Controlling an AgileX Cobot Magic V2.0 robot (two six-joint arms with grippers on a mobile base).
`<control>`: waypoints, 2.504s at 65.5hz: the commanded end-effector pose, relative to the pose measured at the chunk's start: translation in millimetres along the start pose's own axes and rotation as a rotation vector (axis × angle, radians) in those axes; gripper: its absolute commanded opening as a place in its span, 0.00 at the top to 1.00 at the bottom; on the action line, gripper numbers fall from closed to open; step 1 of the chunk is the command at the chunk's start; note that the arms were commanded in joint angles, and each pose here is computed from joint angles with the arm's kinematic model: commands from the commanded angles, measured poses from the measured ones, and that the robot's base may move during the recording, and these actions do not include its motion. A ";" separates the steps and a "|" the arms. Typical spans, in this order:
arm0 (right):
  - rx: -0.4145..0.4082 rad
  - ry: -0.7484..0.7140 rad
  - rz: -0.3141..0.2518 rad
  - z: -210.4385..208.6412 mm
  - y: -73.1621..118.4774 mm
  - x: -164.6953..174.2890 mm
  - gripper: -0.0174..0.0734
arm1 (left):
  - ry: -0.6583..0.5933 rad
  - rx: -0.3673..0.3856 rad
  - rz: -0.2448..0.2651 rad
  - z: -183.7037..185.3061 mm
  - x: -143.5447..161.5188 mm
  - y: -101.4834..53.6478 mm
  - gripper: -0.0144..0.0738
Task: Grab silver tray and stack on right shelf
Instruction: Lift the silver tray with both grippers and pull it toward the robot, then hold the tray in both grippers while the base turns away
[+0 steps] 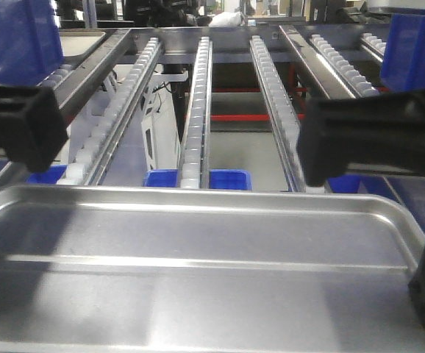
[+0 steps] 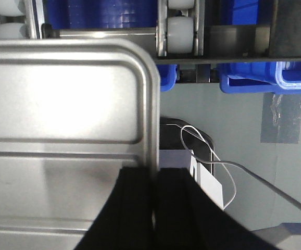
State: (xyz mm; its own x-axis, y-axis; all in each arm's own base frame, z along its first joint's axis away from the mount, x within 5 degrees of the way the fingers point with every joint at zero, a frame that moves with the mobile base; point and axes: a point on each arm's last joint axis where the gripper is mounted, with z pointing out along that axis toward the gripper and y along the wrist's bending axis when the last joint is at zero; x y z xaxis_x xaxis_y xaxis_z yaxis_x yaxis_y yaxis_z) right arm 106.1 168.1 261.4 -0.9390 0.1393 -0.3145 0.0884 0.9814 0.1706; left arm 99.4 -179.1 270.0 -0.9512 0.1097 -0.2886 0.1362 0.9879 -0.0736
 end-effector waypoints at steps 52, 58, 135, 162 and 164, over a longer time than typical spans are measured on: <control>0.060 -0.031 -0.014 -9.7 -8.1 -4.5 0.74 | 0.041 -0.127 0.005 -12.9 2.8 14.3 0.95; 0.060 -0.031 -0.014 -9.7 -8.1 -4.5 0.74 | 0.042 -0.129 0.005 -12.9 2.9 14.5 0.95; 0.060 -0.032 -0.014 -9.7 -8.1 -4.6 0.74 | 0.042 -0.130 0.005 -13.0 2.9 14.5 0.95; 0.060 -0.032 -0.014 -9.7 -8.1 -4.6 0.74 | 0.042 -0.130 0.005 -13.0 2.9 14.5 0.95; 0.060 -0.032 -0.014 -9.7 -8.1 -4.6 0.74 | 0.042 -0.130 0.005 -13.0 2.9 14.5 0.95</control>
State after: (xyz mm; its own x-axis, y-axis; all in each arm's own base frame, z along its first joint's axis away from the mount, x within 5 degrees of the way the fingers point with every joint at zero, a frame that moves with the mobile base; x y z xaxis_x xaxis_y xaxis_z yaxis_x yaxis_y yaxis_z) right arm 103.7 168.1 260.9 -0.9442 0.1397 -0.2984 0.0934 0.9820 0.1642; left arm 97.2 -177.7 271.9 -0.9601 0.1004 -0.2611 0.1212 0.9905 -0.0650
